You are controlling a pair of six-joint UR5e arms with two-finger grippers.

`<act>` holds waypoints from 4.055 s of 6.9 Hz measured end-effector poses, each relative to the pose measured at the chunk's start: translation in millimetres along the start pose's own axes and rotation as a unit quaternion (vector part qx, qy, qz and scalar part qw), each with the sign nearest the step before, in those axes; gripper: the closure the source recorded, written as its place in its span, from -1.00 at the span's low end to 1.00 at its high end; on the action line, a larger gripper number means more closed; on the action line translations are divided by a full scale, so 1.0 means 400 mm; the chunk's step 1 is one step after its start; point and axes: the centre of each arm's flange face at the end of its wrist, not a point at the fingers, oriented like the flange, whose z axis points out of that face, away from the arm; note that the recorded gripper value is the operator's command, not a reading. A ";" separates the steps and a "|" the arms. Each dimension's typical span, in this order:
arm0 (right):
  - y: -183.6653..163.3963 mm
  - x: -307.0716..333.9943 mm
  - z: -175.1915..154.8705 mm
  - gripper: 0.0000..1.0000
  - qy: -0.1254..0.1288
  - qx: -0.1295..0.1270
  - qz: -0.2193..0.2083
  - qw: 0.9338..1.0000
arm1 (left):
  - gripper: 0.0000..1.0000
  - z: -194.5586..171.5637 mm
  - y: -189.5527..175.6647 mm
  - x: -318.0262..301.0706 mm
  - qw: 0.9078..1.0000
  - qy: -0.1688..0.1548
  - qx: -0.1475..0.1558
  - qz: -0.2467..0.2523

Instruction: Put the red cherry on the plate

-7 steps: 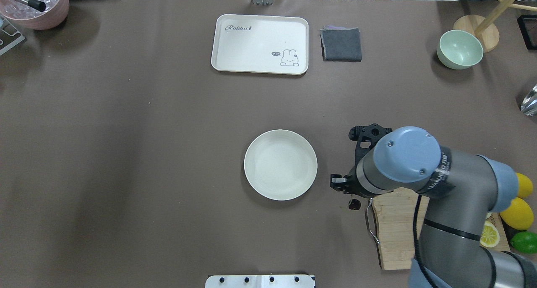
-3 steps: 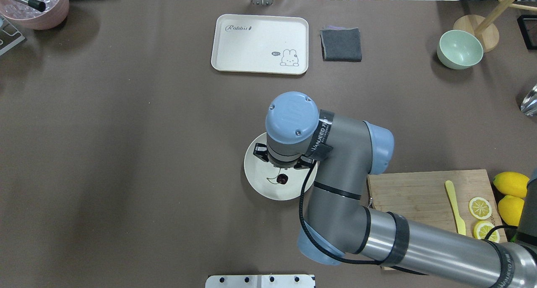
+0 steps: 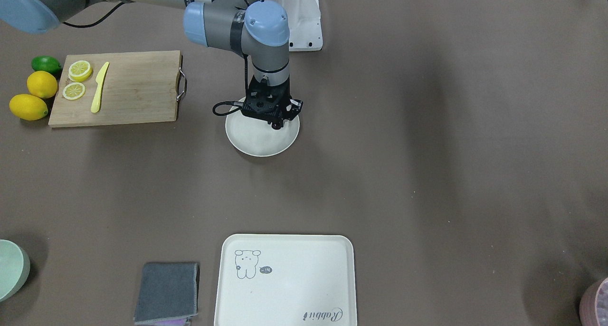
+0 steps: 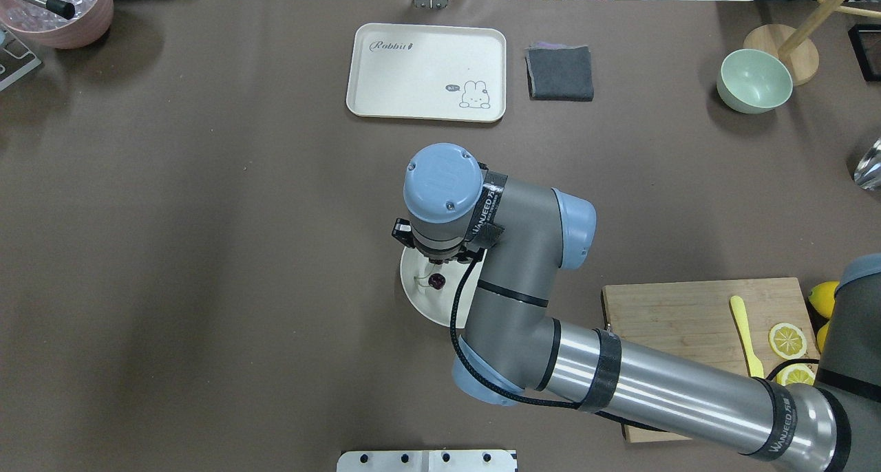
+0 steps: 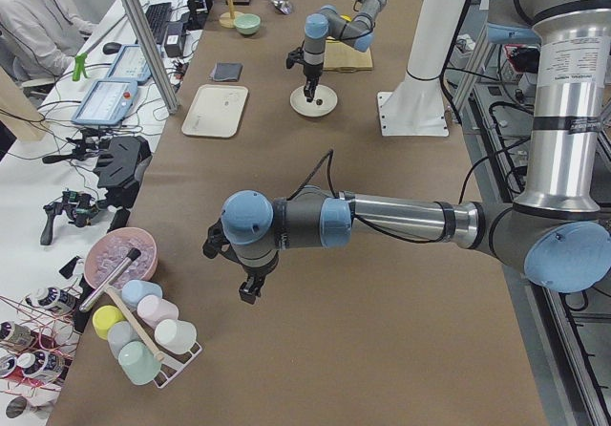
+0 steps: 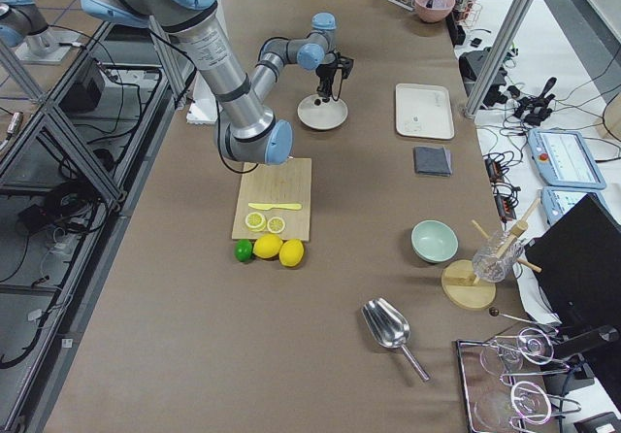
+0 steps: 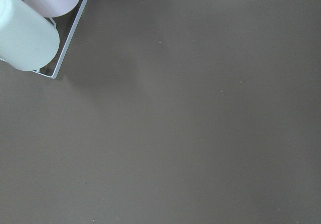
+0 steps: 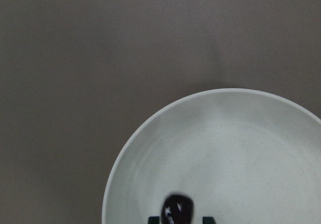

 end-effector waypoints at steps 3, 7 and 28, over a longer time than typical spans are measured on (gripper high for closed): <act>-0.033 0.017 0.008 -1.00 0.003 0.013 0.004 1.000 | -0.95 0.007 0.003 -0.006 1.000 0.001 -0.003 -0.004; -0.191 0.294 -0.058 -1.00 0.007 0.035 -0.028 0.999 | -0.95 0.029 0.029 -0.047 0.996 -0.032 -0.025 -0.074; -0.657 2.160 -0.279 -1.00 0.076 -0.037 -0.147 0.986 | -0.96 0.142 -0.081 0.167 0.988 -0.062 -0.053 -0.131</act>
